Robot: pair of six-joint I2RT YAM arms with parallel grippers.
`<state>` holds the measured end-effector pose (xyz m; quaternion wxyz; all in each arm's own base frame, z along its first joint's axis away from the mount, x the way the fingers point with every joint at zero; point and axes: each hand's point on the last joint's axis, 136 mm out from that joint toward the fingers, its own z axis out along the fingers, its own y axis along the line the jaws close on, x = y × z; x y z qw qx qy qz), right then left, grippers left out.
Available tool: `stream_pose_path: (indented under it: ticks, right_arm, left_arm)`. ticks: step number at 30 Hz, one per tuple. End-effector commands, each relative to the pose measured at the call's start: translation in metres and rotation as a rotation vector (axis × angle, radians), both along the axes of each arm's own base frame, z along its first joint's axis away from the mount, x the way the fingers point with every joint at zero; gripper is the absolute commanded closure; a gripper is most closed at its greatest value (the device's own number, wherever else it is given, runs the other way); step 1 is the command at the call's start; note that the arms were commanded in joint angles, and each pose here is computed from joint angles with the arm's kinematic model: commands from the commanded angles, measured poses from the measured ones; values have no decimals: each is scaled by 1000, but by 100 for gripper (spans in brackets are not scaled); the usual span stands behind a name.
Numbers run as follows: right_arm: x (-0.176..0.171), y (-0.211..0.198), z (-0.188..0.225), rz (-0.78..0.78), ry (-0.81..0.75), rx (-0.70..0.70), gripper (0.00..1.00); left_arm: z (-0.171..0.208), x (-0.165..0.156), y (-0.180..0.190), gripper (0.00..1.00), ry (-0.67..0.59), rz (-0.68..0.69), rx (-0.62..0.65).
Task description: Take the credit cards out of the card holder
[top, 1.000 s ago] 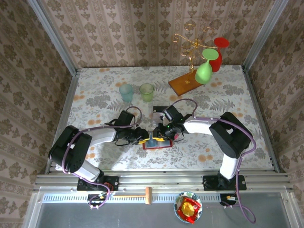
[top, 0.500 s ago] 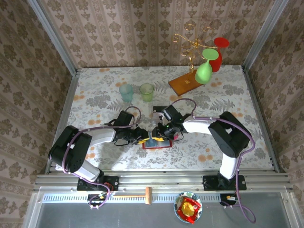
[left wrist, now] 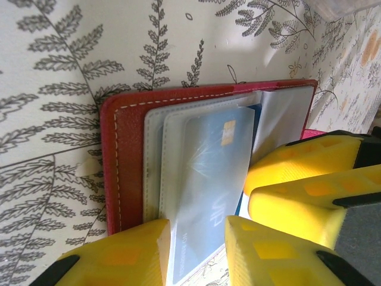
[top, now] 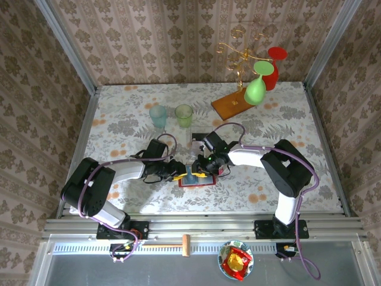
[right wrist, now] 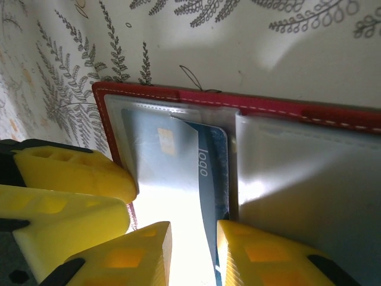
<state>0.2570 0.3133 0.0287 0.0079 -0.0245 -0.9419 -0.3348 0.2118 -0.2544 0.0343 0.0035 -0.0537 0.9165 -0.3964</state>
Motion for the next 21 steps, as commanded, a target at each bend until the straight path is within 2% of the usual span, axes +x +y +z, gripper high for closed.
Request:
stream_pose_path:
  ticks: [1,11,21]
  right_arm:
    - [-2,-11,-4,17,-11,-86,71]
    - [0,-10,3,24,-24,-84,71]
    - [1,-9,11,16,-35,-71,70]
  left_arm:
    - [-10,-9,9,68,27,-3,29]
    - [-7,-7,8,68,30,-4,29]
    - [15,4,3,68,-4,-29,22]
